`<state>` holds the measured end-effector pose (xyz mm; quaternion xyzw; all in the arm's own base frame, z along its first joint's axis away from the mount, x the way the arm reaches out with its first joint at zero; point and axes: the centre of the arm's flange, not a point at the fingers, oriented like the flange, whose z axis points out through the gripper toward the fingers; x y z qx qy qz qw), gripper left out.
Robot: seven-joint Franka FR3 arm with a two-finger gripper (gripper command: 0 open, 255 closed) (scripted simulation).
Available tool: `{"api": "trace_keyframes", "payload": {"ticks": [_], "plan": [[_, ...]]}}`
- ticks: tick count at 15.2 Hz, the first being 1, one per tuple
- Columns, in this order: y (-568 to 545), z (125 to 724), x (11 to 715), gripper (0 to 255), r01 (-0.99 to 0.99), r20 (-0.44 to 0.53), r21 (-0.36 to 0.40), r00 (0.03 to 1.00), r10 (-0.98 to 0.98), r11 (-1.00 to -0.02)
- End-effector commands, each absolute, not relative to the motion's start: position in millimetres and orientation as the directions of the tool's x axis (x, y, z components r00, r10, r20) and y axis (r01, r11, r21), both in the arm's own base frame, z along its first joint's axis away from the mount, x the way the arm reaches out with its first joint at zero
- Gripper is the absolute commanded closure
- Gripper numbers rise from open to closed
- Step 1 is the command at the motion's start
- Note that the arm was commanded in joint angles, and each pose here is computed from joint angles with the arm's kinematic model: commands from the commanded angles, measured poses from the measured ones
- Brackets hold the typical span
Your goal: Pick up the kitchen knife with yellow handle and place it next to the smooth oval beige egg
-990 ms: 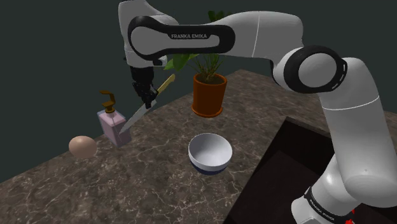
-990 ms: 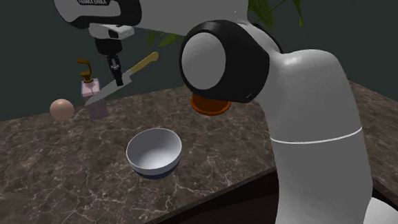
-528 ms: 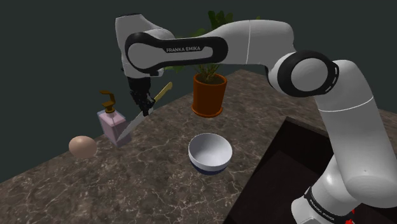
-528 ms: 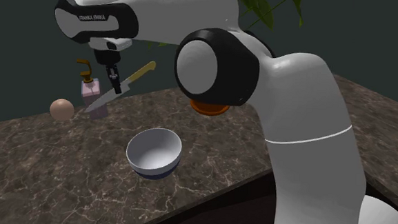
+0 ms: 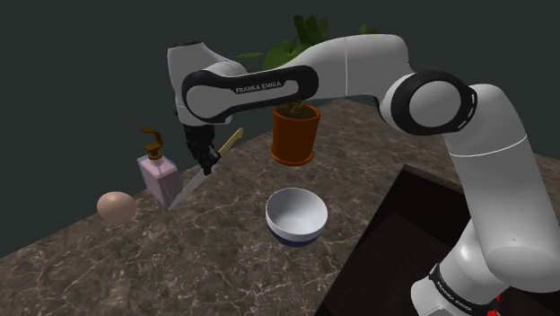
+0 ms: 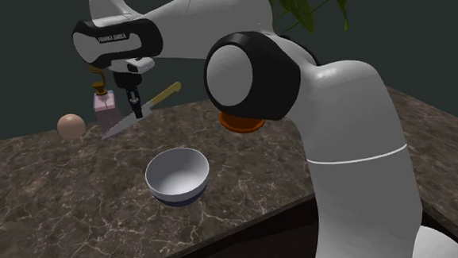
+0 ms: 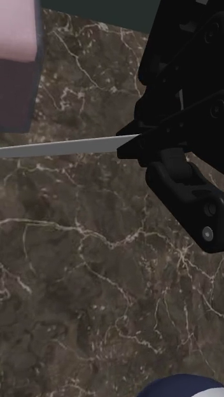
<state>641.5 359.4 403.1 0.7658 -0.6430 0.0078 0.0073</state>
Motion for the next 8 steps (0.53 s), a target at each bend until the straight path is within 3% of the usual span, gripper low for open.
{"api": "trace_keyframes", "payload": {"ticks": [1, 8], "plan": [[359.8, 391.9, 642.3, 255, -0.985, 0.021, 0.001, 0.173, -0.985, -0.173], [359.8, 354.9, 642.3, 255, -0.985, 0.021, 0.001, 0.173, -0.985, -0.173]]}}
